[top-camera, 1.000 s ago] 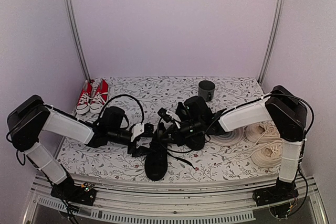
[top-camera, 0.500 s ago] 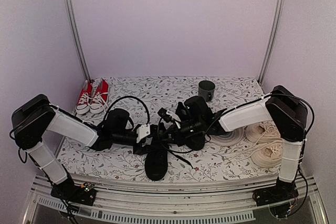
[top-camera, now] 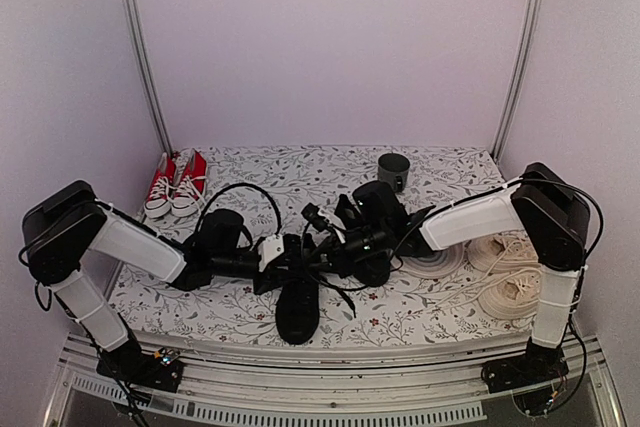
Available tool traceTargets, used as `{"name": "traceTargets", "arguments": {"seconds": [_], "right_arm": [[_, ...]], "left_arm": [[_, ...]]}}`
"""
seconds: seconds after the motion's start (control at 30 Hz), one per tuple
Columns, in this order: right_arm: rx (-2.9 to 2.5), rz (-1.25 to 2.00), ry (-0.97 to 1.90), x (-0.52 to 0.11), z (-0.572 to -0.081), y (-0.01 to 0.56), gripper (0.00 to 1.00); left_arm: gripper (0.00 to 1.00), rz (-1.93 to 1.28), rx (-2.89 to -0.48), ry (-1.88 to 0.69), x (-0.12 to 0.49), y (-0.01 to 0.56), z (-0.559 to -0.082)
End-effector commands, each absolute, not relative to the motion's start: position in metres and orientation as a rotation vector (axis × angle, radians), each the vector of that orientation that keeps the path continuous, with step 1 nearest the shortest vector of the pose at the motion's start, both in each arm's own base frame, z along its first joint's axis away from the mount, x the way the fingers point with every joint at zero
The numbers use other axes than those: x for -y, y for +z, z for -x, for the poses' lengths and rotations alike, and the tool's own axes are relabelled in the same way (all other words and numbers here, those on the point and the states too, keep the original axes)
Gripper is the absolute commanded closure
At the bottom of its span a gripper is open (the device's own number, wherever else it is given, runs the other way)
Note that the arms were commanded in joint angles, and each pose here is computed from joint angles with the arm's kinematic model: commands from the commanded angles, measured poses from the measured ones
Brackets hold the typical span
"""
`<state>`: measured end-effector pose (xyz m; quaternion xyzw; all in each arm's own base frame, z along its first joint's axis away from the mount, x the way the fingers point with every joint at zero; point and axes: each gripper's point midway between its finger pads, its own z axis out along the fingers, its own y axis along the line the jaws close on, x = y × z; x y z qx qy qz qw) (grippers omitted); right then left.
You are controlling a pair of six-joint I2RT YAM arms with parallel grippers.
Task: Tie the shoes
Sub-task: Pass from the left arm to the right, then tie the loops with the shoelace on the shoe.
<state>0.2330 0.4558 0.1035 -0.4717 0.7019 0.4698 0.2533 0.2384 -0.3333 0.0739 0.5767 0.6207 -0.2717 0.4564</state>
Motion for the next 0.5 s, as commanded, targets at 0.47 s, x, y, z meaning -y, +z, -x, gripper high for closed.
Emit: {"name": "traceTargets", "arguments": {"seconds": [0.47], "right_arm": [[-1.878,1.307,1.34,-0.45,-0.222,0.118,0.99]], "left_arm": [[1.0,-1.335,-1.507,-0.817,0.334,0.089,-0.236]]}}
